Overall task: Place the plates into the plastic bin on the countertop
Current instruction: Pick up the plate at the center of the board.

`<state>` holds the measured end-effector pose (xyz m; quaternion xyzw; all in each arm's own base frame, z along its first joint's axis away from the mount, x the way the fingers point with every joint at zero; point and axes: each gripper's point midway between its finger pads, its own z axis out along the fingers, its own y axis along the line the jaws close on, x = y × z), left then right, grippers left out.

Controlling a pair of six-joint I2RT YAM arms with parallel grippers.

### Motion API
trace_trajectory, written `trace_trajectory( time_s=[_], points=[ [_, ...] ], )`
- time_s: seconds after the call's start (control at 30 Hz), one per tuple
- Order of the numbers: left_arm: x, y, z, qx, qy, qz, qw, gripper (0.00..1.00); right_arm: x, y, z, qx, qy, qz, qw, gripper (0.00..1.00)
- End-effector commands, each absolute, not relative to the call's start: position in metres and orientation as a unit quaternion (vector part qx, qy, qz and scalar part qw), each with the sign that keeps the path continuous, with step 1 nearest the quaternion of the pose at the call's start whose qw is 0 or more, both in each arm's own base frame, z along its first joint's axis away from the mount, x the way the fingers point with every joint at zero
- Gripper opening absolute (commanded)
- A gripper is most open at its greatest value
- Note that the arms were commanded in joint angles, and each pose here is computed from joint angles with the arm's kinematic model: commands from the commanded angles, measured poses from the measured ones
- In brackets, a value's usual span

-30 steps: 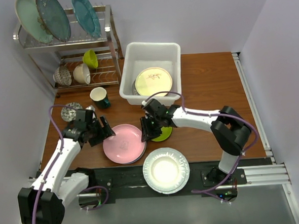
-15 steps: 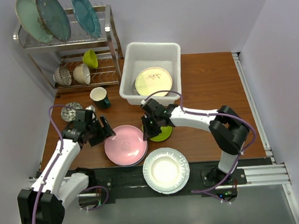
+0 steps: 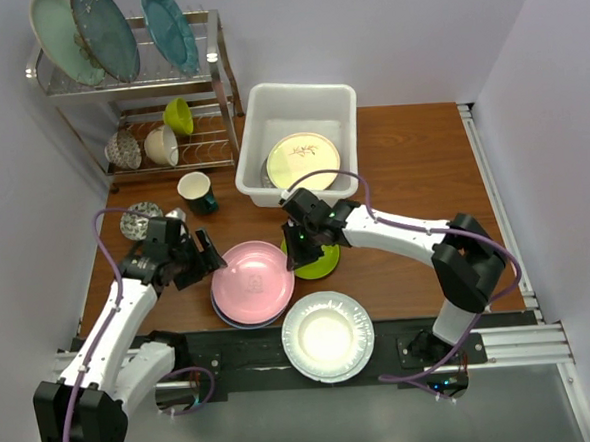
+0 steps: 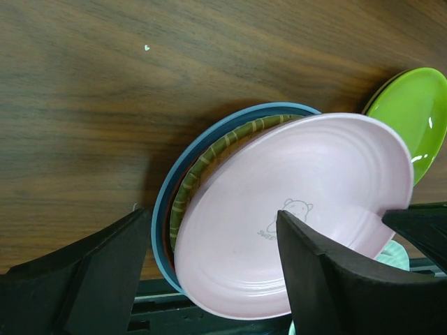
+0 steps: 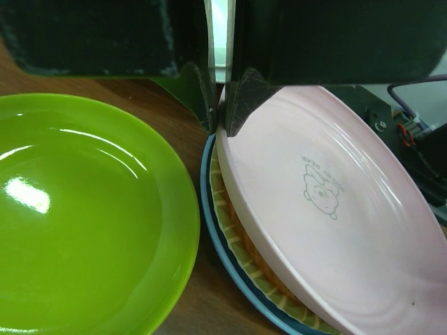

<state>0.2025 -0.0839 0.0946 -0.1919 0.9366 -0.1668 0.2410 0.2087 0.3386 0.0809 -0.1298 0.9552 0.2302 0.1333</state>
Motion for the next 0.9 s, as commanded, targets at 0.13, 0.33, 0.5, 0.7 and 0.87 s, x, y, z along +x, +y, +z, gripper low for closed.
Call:
trace_trajectory(
  time_s=[0.13, 0.33, 0.5, 0.7, 0.87],
  points=[
    [0.213, -0.079, 0.115, -0.197, 0.927, -0.163, 0.274, 0.85, 0.223, 0.34, 0.138, -0.136, 0.938, 0.246, 0.201, 0.02],
    [0.22, -0.074, 0.136, -0.212, 0.911, -0.166, 0.313, 0.93, 0.231, 0.325, 0.155, -0.137, 0.938, 0.217, 0.233, 0.02],
    [0.226, -0.072, 0.163, -0.221, 0.89, -0.177, 0.358, 0.98, 0.236, 0.315, 0.161, -0.141, 0.938, 0.195, 0.25, 0.02],
    [0.227, -0.06, 0.186, -0.236, 0.869, -0.167, 0.402, 1.0, 0.242, 0.312, 0.177, -0.137, 0.934, 0.189, 0.271, 0.01],
    [0.228, -0.06, 0.191, -0.239, 0.864, -0.17, 0.41, 1.0, 0.25, 0.308, 0.196, -0.134, 0.927, 0.184, 0.298, 0.01]
  ],
)
